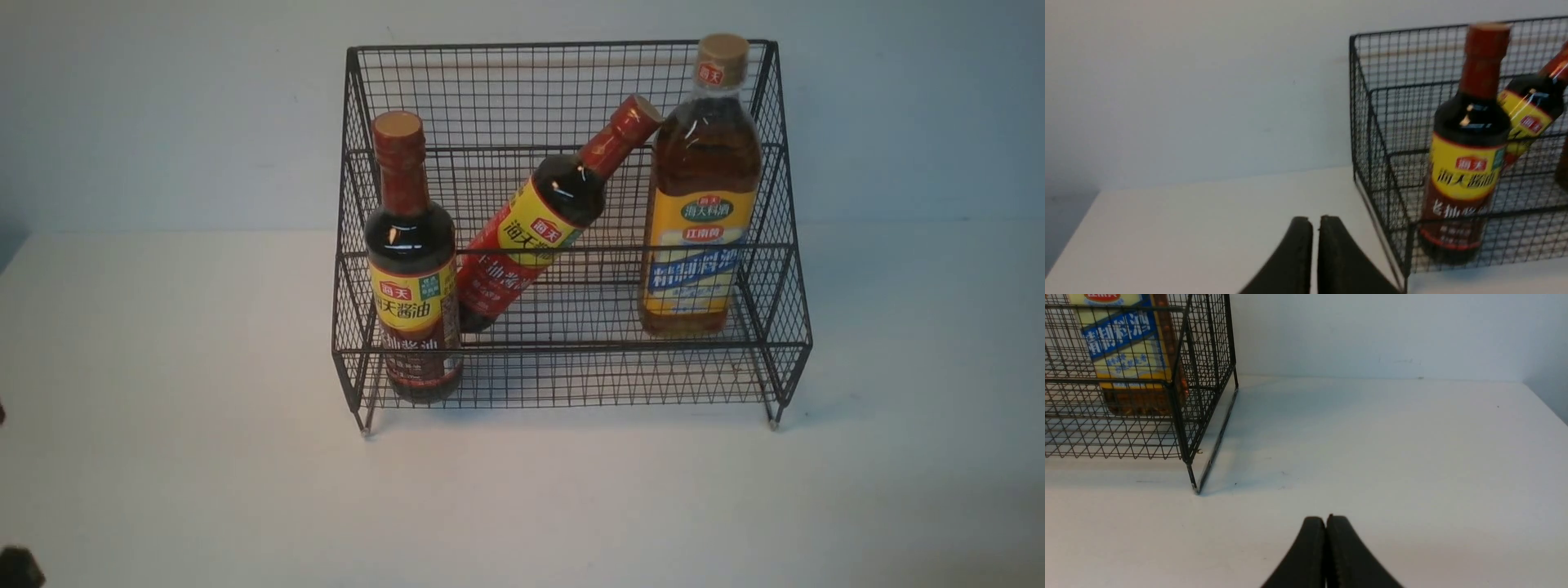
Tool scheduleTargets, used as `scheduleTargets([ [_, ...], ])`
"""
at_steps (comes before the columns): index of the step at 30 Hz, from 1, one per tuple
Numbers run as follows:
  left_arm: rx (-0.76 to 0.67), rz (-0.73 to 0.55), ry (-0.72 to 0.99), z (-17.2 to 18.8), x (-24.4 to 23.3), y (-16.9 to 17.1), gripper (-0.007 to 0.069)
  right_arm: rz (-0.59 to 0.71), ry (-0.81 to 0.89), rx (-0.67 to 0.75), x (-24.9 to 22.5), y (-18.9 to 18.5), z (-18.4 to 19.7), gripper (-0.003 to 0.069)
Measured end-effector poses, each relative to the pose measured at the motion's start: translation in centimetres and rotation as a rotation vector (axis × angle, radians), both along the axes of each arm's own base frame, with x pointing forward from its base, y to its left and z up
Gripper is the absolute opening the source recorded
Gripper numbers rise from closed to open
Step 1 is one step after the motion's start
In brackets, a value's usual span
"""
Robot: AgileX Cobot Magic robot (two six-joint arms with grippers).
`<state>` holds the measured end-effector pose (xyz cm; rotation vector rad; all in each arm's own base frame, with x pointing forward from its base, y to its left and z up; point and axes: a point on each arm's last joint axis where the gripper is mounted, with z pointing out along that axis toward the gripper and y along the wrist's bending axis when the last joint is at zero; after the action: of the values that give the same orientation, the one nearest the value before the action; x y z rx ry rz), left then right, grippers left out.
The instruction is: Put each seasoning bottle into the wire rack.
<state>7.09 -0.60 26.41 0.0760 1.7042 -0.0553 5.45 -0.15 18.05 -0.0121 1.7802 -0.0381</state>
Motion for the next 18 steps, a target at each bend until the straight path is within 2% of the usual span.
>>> scheduleTargets([
  [4, 0.000, 0.023, 0.007, -2.8, -0.8, 0.2, 0.0008, 0.000, 0.000, 0.000, 0.0, 0.0, 0.0, -0.0010],
  [18, -0.051, 0.021, -0.064, -2.5, -1.1, 0.2, 0.0008, 0.000, 0.000, 0.000, 0.0, 0.0, 0.0, -0.0010],
])
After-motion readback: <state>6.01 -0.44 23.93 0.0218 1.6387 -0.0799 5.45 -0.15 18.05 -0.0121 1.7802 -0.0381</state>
